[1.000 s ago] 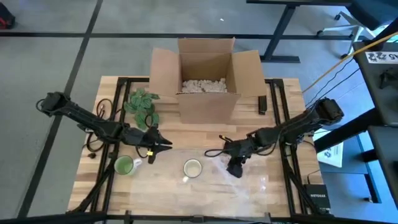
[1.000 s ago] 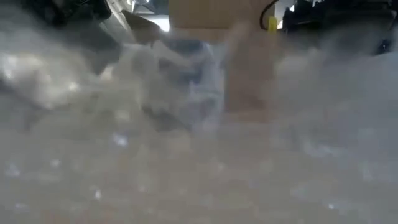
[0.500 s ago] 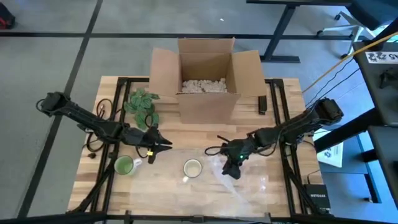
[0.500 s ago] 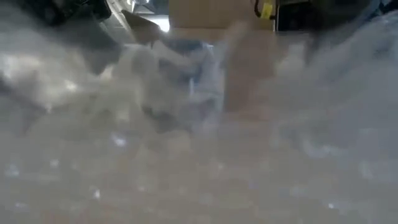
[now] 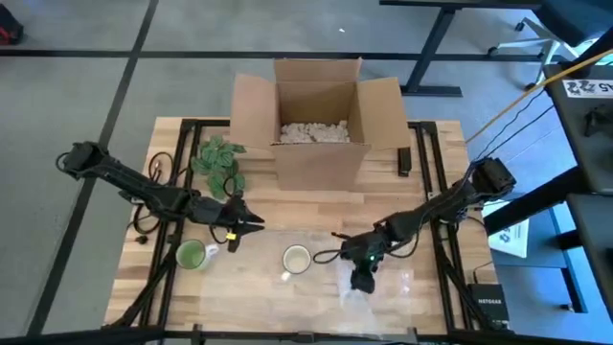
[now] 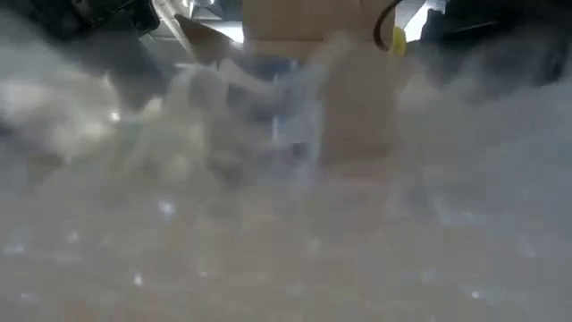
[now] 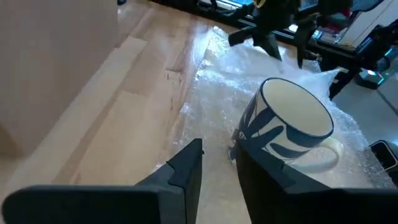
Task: Wrap mug
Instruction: Wrap the blue mug in bubble wrap
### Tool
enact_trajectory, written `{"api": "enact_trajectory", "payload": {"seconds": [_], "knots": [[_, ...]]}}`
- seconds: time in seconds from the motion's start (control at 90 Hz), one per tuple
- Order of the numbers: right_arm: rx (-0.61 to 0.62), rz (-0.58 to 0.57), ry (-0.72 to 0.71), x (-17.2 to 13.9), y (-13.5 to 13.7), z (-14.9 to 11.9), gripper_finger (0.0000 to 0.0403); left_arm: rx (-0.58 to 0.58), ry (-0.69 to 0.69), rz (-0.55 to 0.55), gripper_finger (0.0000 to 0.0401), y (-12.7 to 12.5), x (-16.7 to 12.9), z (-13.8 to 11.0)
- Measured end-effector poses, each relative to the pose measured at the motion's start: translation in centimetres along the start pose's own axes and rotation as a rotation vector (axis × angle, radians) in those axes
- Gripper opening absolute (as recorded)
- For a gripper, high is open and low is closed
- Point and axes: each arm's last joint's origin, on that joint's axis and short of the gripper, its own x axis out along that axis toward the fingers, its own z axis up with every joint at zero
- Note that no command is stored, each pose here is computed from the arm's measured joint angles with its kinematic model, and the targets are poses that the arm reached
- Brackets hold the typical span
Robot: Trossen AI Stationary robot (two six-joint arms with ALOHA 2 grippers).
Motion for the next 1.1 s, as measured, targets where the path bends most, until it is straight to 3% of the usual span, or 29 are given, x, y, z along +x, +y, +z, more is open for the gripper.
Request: {"api": "enact_trajectory", "payload": {"seconds": [0.178,0.422,0.756,1.1], "knots": [[-0.067,-0.069,-0.175,-0.2,-0.2,1.1,0.0127,-0.017,-0.002,-0.001,0.0079,0.0,0.0,0.0],[-0.058,-0.1,-0.217,-0.4,-0.4,1.4,0.0127,-0.02,0.003,-0.006,0.0079,-0.1,0.0,-0.1],[-0.033,-0.01,-0.302,-0.9,1.7,2.7,0.0127,-0.02,0.004,-0.006,0.0079,-0.1,0.0,-0.1],[-0.012,-0.283,-0.195,-0.7,6.1,6.3,0.0127,-0.026,0.006,-0.009,0.0079,-0.1,0.0,-0.1]]}}
